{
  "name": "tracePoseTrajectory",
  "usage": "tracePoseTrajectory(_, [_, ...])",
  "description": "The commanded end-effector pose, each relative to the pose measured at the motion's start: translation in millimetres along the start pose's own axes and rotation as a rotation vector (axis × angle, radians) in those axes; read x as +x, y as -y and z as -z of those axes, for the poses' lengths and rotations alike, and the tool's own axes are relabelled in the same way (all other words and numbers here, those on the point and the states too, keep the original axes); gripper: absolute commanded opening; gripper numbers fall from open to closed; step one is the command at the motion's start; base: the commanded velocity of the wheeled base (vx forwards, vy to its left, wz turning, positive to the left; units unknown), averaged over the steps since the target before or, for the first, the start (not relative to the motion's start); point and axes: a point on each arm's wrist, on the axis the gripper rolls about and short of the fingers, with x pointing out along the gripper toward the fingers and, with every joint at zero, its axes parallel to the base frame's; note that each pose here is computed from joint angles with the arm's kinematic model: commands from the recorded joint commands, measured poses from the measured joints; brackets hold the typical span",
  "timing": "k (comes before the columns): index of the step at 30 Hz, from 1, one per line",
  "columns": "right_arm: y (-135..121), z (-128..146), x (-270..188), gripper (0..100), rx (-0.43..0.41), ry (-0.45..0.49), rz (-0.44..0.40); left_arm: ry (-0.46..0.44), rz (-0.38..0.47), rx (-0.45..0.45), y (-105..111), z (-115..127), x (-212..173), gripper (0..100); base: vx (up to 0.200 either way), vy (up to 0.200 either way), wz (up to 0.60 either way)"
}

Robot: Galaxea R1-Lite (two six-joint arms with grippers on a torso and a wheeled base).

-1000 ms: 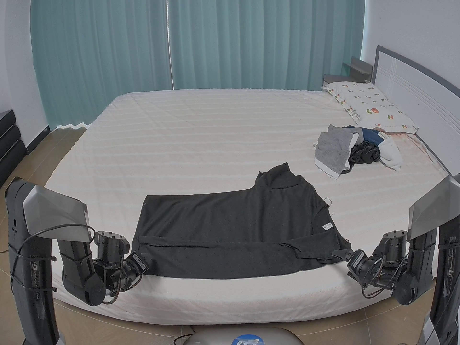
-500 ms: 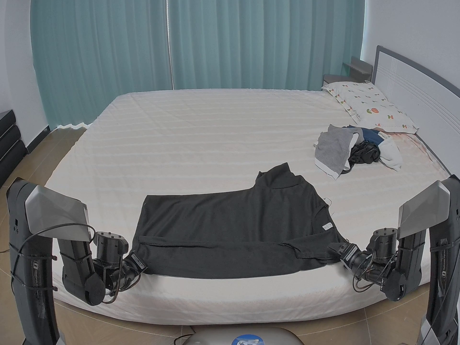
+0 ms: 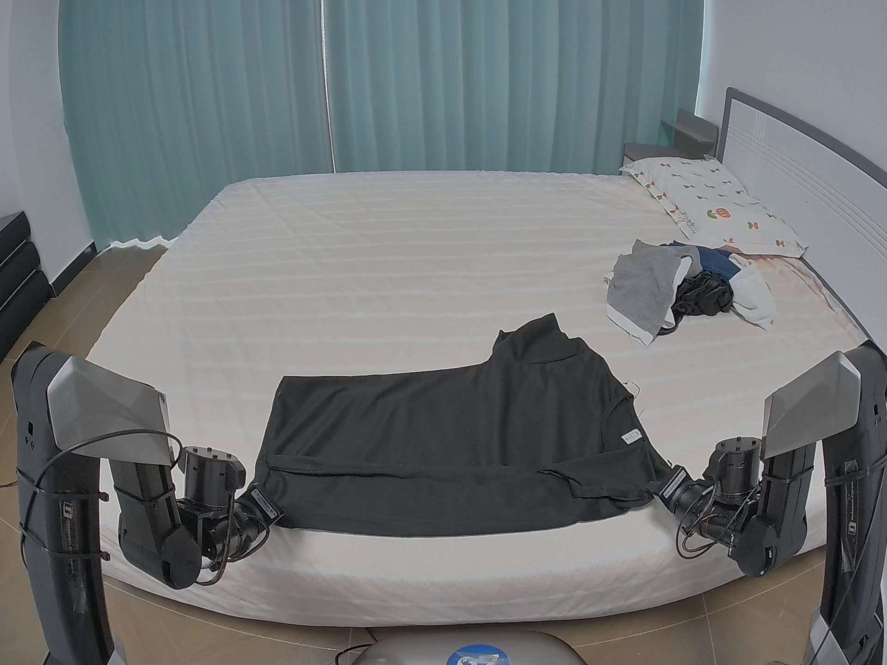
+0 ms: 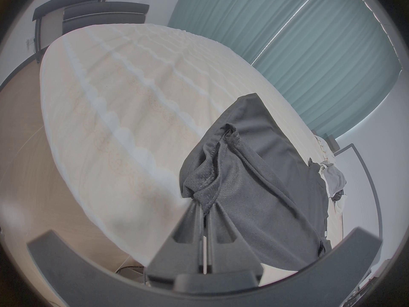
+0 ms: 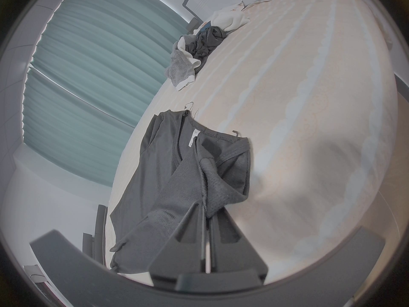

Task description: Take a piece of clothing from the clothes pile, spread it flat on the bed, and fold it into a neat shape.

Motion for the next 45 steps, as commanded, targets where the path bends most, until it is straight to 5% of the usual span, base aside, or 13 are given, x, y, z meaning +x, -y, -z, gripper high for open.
tracePoseTrajectory(1, [-3, -3, -9, 0, 0.003, 0.008, -0.009, 0.014, 0.004, -0.008, 0, -4, -4, 0, 0.000, 0.000, 0.00])
tracePoseTrajectory(17, [-11, -8, -42, 0, 0.002, 0.000, -0.021, 0.047, 0.029, -0.001, 4, -17, -26, 0, 0.000, 0.000, 0.00])
tracePoseTrajectory(28, [-3, -2, -53, 0, -0.016, -0.041, 0.019, -0.047, -0.071, 0.094, -5, -9, -33, 0, 0.000, 0.000, 0.00])
tracePoseTrajectory(41, [13, 11, -52, 0, -0.088, -0.106, 0.093, -0.077, -0.094, 0.128, -9, -3, -32, 0, 0.000, 0.000, 0.00])
tracePoseTrajectory(42, [13, 11, -52, 0, -0.091, -0.108, 0.095, -0.083, -0.099, 0.130, -10, -1, -33, 100, 0.000, 0.000, 0.00])
tracePoseTrajectory(44, [13, 11, -51, 0, -0.094, -0.108, 0.091, -0.091, -0.104, 0.141, -12, 0, -34, 100, 0.000, 0.000, 0.00])
tracePoseTrajectory(45, [13, 11, -51, 100, -0.094, -0.108, 0.091, -0.092, -0.105, 0.148, -12, 1, -34, 100, 0.000, 0.000, 0.00])
